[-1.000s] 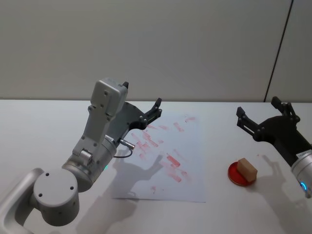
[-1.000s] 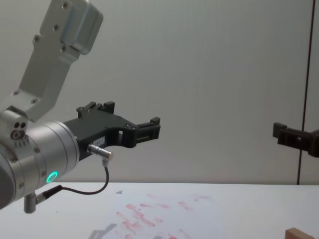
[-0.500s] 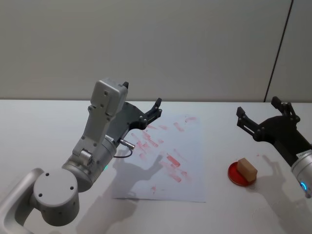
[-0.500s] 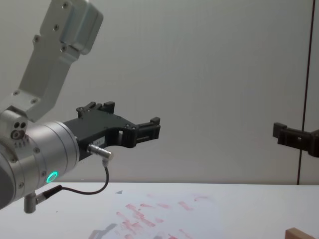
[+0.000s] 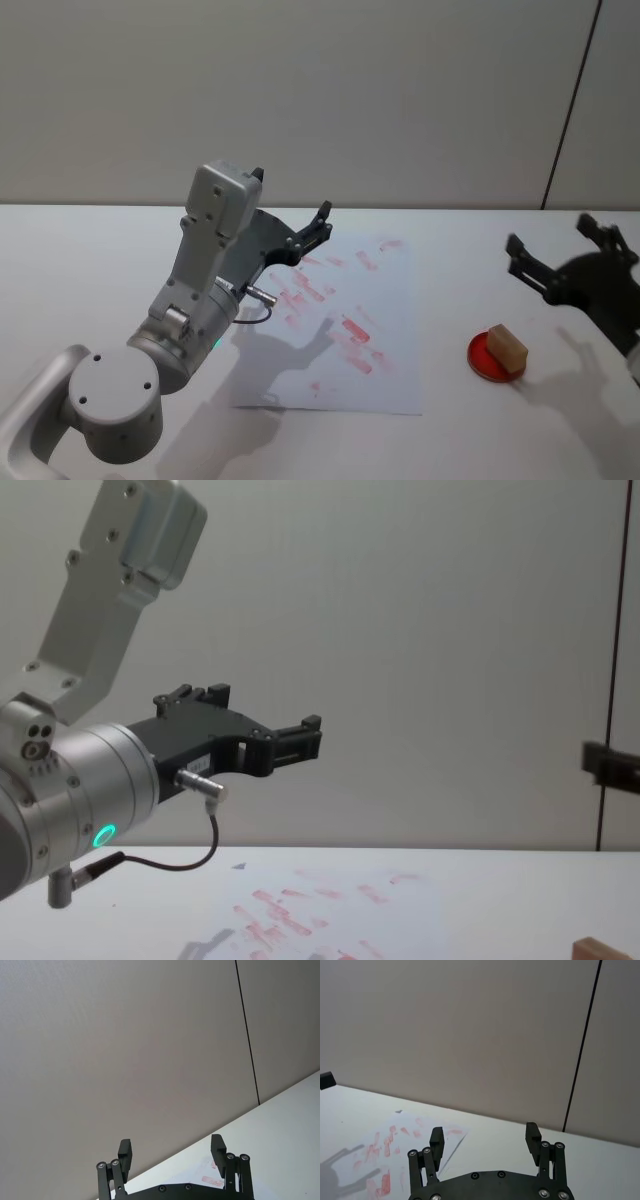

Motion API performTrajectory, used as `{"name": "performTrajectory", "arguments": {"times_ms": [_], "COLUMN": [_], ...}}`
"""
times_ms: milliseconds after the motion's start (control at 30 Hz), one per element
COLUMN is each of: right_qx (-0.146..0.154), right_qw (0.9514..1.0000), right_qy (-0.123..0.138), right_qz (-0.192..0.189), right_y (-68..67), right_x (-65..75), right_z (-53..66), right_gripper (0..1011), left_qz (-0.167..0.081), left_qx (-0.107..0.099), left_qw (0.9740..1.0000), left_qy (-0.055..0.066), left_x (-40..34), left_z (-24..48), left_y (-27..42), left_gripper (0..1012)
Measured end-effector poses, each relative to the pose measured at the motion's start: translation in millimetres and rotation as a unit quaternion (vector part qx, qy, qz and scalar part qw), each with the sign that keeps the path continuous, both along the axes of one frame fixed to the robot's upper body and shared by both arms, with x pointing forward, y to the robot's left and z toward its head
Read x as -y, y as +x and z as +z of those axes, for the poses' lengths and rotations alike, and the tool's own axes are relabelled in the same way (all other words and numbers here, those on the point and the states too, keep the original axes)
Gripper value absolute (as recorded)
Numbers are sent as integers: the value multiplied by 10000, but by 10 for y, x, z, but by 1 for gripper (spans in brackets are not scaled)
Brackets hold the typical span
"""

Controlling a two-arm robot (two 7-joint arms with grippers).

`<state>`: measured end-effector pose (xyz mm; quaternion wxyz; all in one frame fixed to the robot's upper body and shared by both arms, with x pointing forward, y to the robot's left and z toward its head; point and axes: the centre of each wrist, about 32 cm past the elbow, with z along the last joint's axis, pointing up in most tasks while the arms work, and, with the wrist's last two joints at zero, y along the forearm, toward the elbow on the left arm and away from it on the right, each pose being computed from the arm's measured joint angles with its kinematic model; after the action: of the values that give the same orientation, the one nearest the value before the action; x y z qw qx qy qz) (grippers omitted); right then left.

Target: Use the one hand to pick up the stamp and affix it onto the A4 paper.

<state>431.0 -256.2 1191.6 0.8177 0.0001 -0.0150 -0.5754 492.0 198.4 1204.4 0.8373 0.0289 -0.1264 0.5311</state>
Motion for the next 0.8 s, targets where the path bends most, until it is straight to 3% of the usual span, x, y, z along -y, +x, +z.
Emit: {"name": "performTrajectory", "arguments": {"times_ms": [467, 800], "right_qx": [-813, -1188], "right_qw": [9966, 9917], "right_qy": [-116, -352], "right_qz": [107, 359], "right_y": [-288, -234], "right_x": [306, 362], "right_z": [-5, -11], "right_gripper": [1001, 1001], "left_qz": [0, 0], "left_qx": [0, 0], "left_qw": [10000, 10000], "left_qy": [0, 0], "left_x": [0, 0], "left_z": [0, 0], "left_y": [0, 0], "left_gripper": [1002, 1002]}}
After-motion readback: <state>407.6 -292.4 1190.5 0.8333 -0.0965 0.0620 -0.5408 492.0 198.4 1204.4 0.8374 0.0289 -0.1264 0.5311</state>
